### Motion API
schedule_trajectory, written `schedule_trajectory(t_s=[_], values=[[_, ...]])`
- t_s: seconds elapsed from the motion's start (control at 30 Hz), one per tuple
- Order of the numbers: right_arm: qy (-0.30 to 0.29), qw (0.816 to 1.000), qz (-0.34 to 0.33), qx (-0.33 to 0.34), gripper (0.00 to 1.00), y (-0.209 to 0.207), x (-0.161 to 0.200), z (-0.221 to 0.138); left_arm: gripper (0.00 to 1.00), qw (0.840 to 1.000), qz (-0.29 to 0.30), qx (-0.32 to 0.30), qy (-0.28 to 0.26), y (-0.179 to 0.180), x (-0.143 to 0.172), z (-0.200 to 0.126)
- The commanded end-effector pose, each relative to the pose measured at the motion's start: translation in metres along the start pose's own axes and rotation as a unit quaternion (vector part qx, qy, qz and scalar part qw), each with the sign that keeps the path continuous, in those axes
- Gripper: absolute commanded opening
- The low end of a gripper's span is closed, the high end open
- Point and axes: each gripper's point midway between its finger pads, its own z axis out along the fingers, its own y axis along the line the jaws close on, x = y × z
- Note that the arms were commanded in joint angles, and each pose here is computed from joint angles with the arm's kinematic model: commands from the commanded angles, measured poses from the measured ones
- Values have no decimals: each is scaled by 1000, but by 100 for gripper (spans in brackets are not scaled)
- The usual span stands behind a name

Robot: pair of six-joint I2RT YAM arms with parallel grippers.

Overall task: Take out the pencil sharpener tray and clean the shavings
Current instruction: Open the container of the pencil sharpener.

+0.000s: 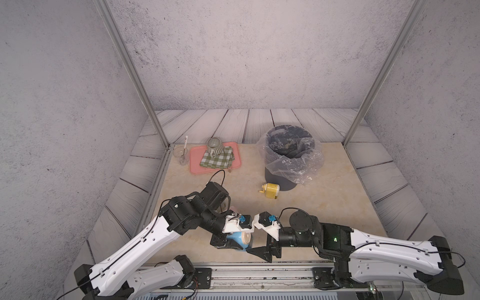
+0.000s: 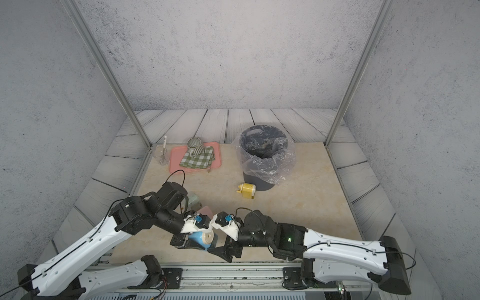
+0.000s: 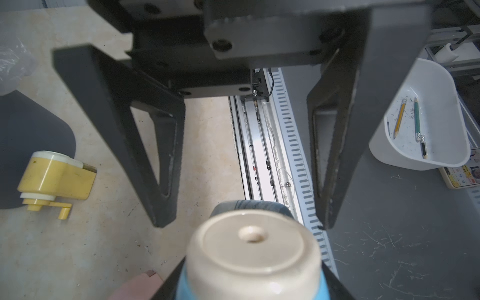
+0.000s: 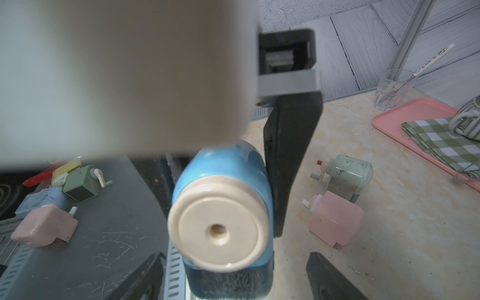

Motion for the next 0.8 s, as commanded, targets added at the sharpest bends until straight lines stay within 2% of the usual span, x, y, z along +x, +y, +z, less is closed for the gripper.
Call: schedule_trajectory(t_s=[0.0,0.33,0.57,0.77], values=[[26,1000,8,2,87,0,16,9,0,998,26,-10,-50,3,-25,-7],[46,999,8,-15,85,5,22,14,0,998,28,-11,-56,1,-28,-11],[84,996,0,-17,83,6,43,8,0,998,25,-7,-55,0,-27,-12],[83,996,6,-26,83,9,49,3,0,997,28,-13,-68,2,-31,-14]])
